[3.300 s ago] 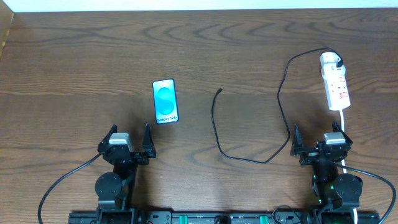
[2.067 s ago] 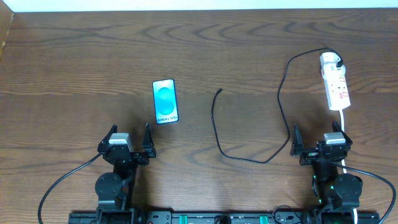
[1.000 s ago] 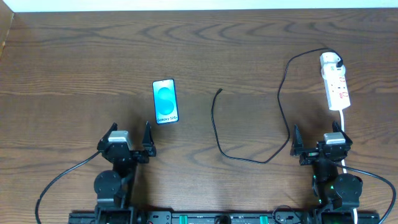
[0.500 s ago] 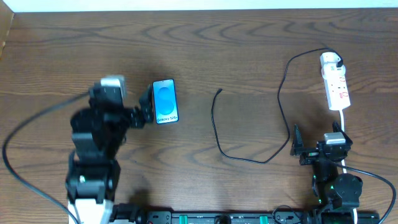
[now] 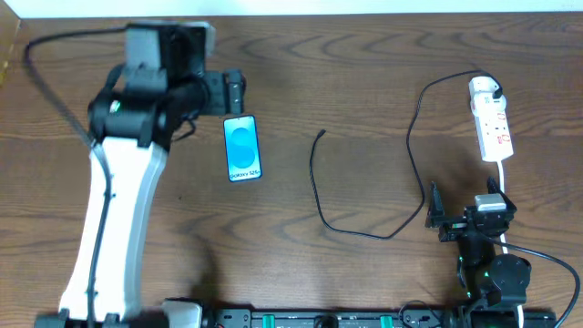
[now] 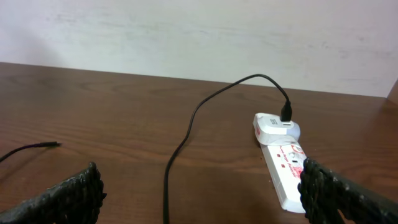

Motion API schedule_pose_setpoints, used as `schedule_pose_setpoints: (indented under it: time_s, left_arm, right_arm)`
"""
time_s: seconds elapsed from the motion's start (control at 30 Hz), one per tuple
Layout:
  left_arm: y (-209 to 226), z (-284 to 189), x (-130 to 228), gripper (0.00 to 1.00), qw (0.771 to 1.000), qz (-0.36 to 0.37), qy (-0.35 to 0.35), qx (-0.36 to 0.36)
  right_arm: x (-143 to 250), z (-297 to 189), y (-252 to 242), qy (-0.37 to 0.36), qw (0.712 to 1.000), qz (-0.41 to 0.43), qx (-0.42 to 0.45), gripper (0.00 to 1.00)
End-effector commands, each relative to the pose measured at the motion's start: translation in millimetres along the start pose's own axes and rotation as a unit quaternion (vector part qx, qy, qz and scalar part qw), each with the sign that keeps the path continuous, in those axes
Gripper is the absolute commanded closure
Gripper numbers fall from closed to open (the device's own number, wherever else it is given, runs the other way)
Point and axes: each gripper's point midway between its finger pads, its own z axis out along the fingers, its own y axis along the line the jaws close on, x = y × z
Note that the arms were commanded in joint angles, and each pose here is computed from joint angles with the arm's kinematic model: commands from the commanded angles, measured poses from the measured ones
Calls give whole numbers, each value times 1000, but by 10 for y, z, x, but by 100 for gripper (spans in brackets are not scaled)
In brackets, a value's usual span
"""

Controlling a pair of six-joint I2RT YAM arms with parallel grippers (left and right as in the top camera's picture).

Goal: Plug charger to phone and switch on socket
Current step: 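Move the left gripper forward over the blue phone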

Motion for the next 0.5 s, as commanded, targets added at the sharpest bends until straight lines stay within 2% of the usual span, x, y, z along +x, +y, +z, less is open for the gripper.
schedule_pose_setpoints:
  time_s: [0.0,0.27,0.47]
  left_arm:
    - [17,314,157,7,997,6,65,-28]
    - [53,889,460,7,988,2,150,-29]
    - [65,916,446,7,989,2,148,-31]
  right_arm:
    - [9,-1,-6,0,1000,-4,2,1]
    - [9,-1,-6,0,1000,-4,2,1]
    - [9,-1,-6,0,1000,-4,2,1]
